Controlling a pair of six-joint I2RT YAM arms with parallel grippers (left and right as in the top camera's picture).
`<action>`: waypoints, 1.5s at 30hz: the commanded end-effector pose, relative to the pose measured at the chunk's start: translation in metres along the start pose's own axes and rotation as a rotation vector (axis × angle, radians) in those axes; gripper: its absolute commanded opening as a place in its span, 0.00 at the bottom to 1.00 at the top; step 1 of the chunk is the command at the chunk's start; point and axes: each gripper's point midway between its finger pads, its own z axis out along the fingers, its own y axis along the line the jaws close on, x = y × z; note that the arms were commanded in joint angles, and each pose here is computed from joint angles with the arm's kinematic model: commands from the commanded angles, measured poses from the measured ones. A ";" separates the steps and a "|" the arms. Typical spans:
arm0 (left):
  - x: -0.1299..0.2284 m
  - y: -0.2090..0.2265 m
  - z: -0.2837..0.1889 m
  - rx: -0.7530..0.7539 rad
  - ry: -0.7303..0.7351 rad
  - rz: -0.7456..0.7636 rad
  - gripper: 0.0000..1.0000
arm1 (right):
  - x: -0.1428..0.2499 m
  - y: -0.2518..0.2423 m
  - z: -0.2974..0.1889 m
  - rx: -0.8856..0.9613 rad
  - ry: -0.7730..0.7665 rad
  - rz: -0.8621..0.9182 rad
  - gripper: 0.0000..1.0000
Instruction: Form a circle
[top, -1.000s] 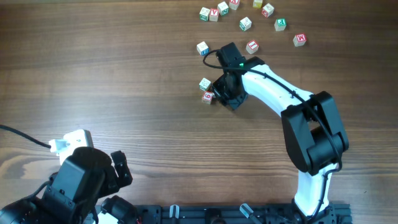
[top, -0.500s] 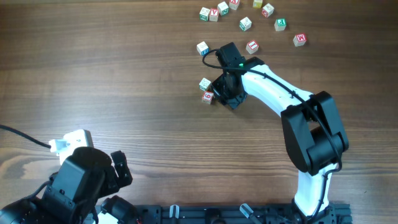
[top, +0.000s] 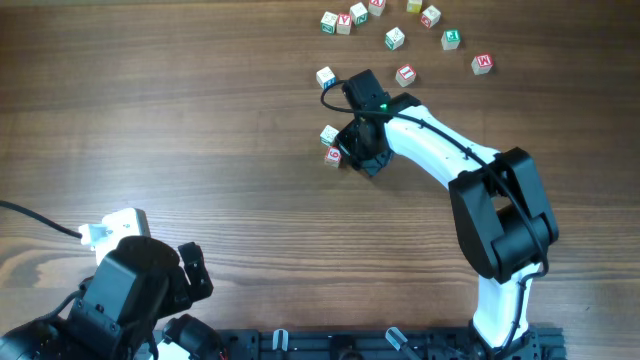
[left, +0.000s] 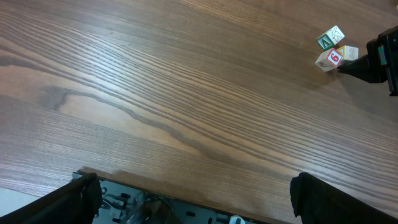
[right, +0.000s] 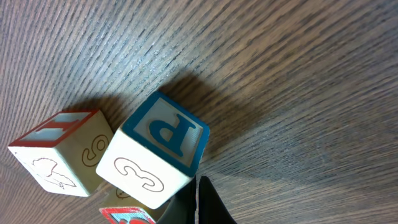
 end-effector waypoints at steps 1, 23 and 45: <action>0.000 0.001 0.000 -0.002 0.001 -0.016 1.00 | 0.002 0.000 0.004 -0.001 0.010 -0.015 0.04; 0.000 0.001 0.000 -0.002 0.001 -0.016 1.00 | 0.001 0.005 0.004 -0.020 0.003 -0.020 0.05; 0.000 0.001 0.000 -0.002 0.001 -0.016 1.00 | 0.004 -0.008 0.003 0.034 0.017 -0.006 0.05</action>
